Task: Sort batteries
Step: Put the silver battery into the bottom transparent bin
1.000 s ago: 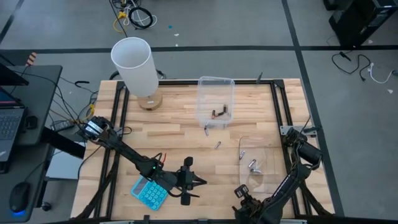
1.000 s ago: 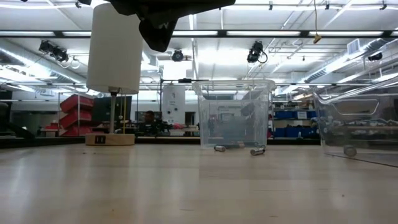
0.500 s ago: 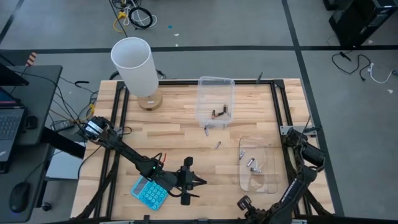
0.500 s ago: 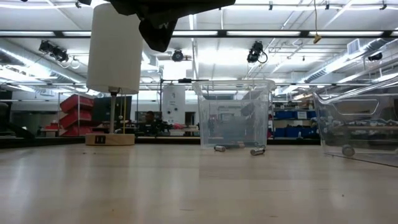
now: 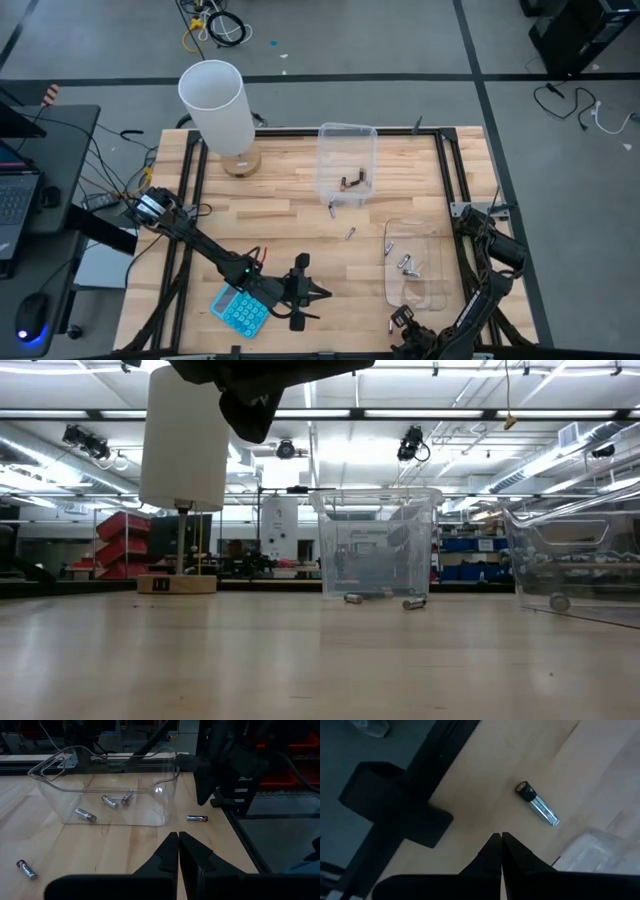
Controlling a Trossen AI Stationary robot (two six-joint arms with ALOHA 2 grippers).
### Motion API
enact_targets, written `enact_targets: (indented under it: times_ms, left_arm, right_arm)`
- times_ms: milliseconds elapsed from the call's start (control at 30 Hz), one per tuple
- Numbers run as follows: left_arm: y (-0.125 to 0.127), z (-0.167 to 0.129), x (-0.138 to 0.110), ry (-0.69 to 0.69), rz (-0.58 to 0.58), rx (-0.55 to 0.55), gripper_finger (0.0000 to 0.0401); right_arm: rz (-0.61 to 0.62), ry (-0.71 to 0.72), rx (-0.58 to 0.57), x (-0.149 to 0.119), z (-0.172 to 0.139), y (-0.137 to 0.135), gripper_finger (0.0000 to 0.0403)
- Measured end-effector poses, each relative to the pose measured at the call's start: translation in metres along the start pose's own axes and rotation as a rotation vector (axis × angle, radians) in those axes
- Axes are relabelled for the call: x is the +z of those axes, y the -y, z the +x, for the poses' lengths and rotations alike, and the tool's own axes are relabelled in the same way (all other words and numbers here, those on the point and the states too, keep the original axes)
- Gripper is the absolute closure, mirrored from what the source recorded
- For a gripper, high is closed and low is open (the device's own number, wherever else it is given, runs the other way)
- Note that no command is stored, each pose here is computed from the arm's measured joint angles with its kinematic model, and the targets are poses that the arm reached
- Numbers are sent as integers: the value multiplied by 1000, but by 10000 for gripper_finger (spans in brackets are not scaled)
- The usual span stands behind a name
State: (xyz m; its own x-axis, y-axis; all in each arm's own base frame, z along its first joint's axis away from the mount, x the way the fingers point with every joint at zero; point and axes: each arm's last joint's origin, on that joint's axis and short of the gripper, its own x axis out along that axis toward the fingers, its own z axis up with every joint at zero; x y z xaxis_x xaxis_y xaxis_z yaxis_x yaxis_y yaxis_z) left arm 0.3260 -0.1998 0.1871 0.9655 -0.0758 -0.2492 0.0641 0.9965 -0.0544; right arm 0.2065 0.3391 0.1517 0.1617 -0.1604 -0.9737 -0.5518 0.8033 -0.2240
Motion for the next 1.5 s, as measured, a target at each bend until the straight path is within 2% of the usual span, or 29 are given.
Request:
enact_targets:
  times_ms: [267, 900, 1233, 1367, 1500]
  left_arm:
    - [0, 0, 0, 0, 2, 0, 384]
    - [0, 0, 0, 1, 1, 0, 384]
    - [2, 0, -4, -27, -69, -11, 384]
    - [5, 4, -14, -36, -104, -15, 384]
    - [6, 12, -27, -39, -148, -14, 384]
  right_arm:
    - [-14, 28, -30, 0, 10, 3, 403]
    - [-19, 115, -86, 22, 18, 36, 403]
    - [-25, 164, -206, 32, 5, 46, 403]
    - [-48, 164, -186, 36, -5, 46, 403]
    - [-68, 164, -63, 38, -5, 42, 403]
